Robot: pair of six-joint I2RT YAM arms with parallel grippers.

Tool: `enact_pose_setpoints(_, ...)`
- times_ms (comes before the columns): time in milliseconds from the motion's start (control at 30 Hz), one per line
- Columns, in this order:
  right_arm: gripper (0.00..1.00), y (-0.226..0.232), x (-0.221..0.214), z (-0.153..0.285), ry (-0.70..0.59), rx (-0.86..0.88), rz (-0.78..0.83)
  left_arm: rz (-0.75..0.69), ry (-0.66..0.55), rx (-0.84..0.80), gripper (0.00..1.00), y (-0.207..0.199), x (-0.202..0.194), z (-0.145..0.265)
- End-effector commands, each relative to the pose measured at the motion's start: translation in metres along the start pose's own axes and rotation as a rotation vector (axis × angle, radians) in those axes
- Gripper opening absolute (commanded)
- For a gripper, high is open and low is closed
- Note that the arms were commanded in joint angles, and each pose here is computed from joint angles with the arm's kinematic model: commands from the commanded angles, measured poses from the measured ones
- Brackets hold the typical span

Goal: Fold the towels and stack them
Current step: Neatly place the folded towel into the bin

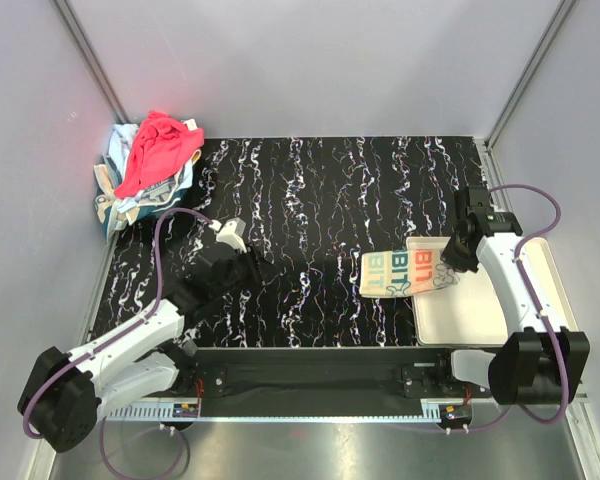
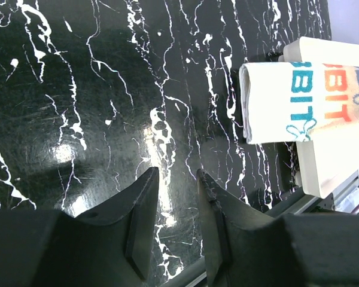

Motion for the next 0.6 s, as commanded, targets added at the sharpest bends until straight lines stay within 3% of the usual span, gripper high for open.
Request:
enact_pose_setpoints(0, 0.0, 0.0, 0.032, 0.013, -0.102, 0.014, 0.078, -0.002, -0.027, -0.081, 0.36, -0.012, 0.004, 0.001)
enact_pose_setpoints(100, 0.0, -0.015, 0.045, 0.011, -0.117, -0.085, 0.129, -0.002, -0.029, -0.085, 0.36, -0.011, 0.004, -0.001)
enact_pose_setpoints(567, 0.0, -0.037, 0.045, -0.022, -0.174, -0.202, 0.227, 0.001, -0.051, -0.099, 0.36, -0.001, -0.004, 0.0)
Point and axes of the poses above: each gripper's point midway between its finger pads, its own z axis back along the fingers, its own y axis along the line the jaws close on, x = y × z, the point moved 8 cm from there along z, back along the fingers, and after that the axes turned 11 degrees about z, right-handed, at the moved point
